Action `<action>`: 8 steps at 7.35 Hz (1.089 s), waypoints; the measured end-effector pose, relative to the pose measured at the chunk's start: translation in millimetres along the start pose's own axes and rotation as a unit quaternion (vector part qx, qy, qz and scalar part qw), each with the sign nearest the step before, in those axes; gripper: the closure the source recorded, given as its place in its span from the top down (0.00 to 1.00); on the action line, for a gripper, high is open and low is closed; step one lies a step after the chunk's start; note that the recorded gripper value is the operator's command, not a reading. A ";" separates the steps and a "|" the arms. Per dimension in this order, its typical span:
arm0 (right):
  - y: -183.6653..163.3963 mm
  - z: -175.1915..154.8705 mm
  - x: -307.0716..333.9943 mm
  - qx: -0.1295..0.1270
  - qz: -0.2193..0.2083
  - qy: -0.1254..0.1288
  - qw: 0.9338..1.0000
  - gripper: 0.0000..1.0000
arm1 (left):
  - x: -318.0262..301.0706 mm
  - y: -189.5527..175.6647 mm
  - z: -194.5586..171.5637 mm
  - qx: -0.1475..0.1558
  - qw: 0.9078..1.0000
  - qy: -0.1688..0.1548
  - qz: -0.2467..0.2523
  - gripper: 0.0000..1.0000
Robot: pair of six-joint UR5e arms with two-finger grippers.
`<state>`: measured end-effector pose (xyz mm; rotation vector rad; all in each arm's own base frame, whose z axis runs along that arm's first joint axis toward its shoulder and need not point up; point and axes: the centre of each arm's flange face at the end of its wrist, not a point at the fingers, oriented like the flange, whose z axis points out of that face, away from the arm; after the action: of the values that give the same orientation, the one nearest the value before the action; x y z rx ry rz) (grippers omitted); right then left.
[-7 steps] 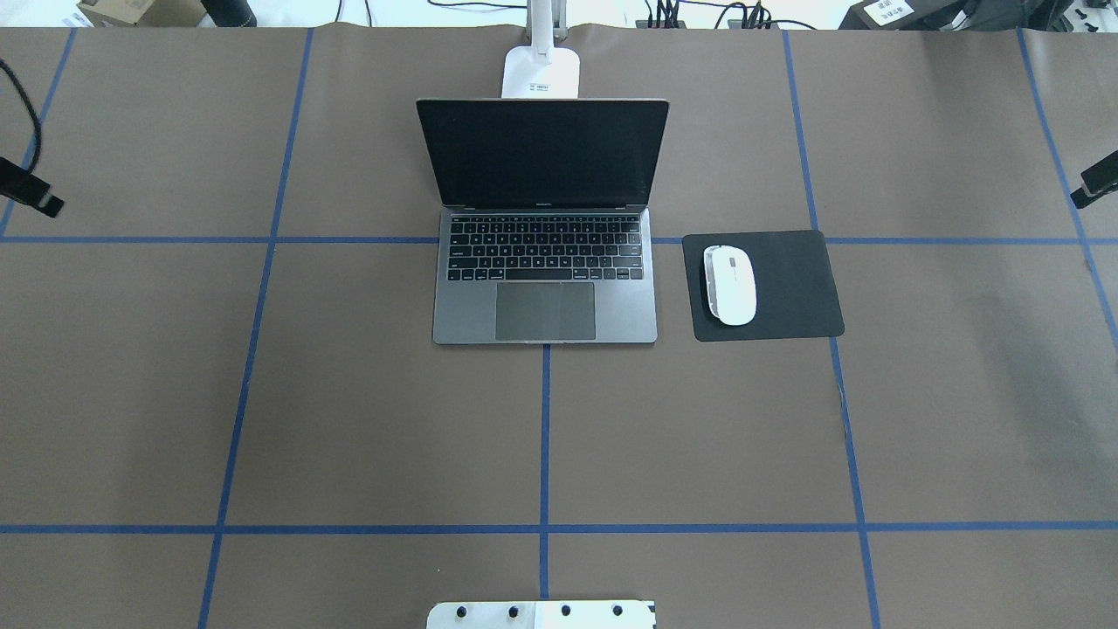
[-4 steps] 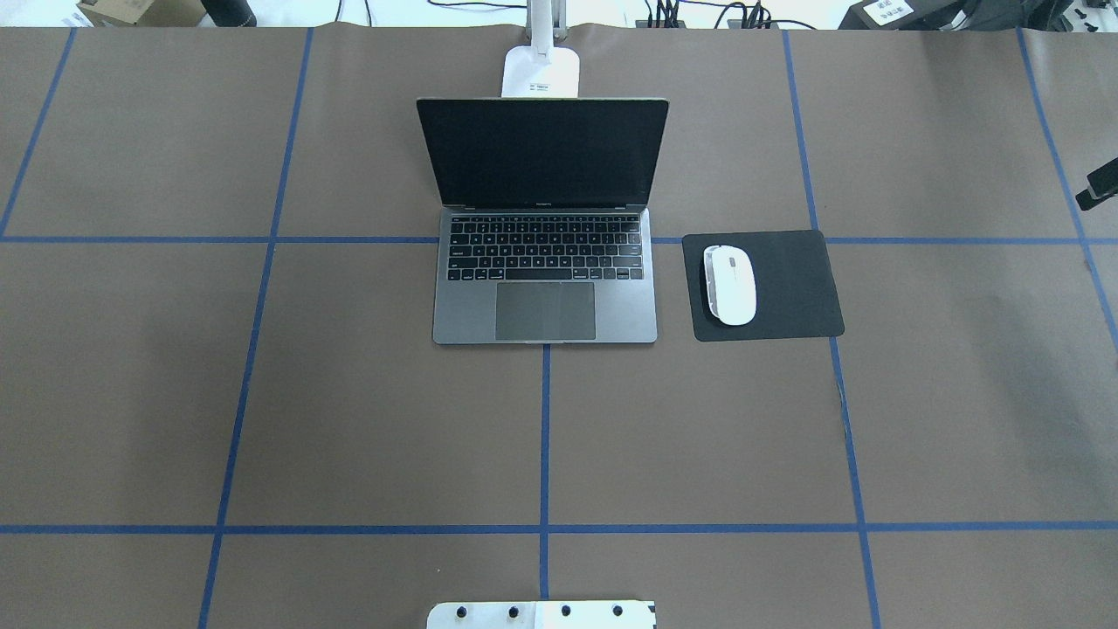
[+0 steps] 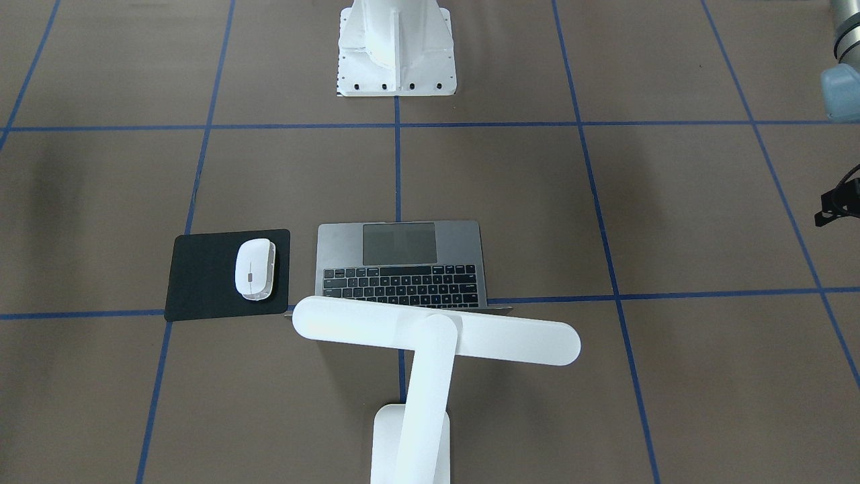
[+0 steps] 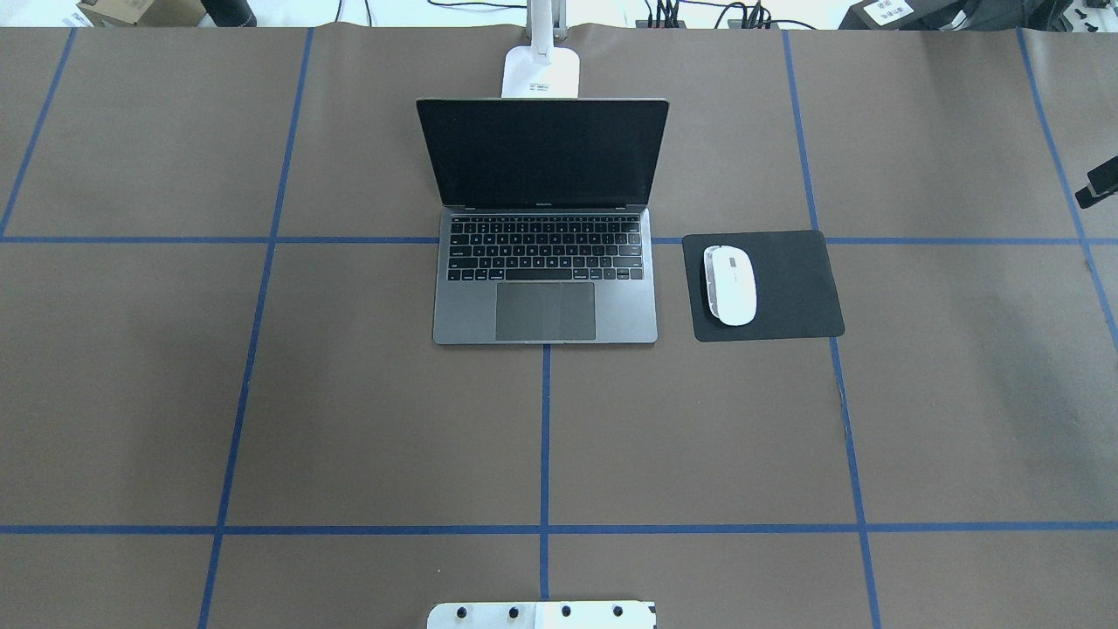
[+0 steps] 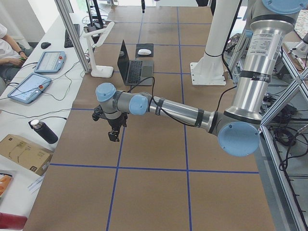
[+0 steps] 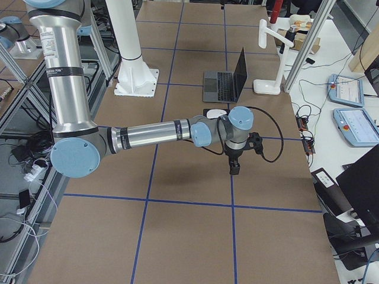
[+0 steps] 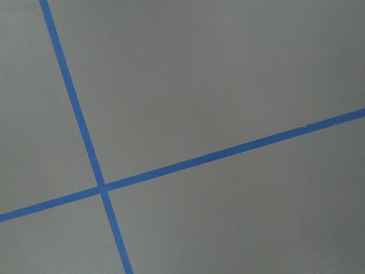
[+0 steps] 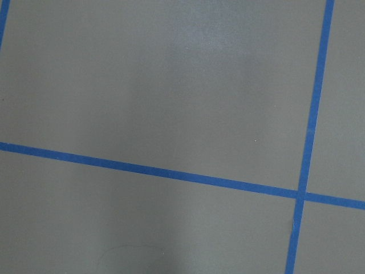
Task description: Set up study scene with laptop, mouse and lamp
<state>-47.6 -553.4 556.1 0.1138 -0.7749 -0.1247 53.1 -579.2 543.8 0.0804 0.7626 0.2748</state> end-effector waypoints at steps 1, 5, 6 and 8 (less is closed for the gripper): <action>-0.1 -0.9 -1.3 0.001 0.000 0.000 1.000 0.99 | 0.6 -0.2 -0.8 0.001 1.000 0.000 0.000 0.99; -1.2 -4.5 -5.2 0.005 0.003 -0.001 1.000 0.99 | 3.0 -2.8 -2.8 0.003 1.000 0.001 0.003 0.99; -1.4 -4.8 -5.6 0.005 0.003 -0.001 1.000 0.99 | 4.6 -4.7 -4.6 0.005 1.000 0.001 0.005 0.99; -1.7 -4.6 -5.3 0.005 0.003 0.000 1.000 0.99 | 6.8 -7.1 -7.0 0.007 1.000 0.001 0.007 0.99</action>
<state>-48.2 -554.0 549.0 0.1206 -0.7762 -0.1145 54.5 -584.4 533.0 0.0986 0.7659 0.2820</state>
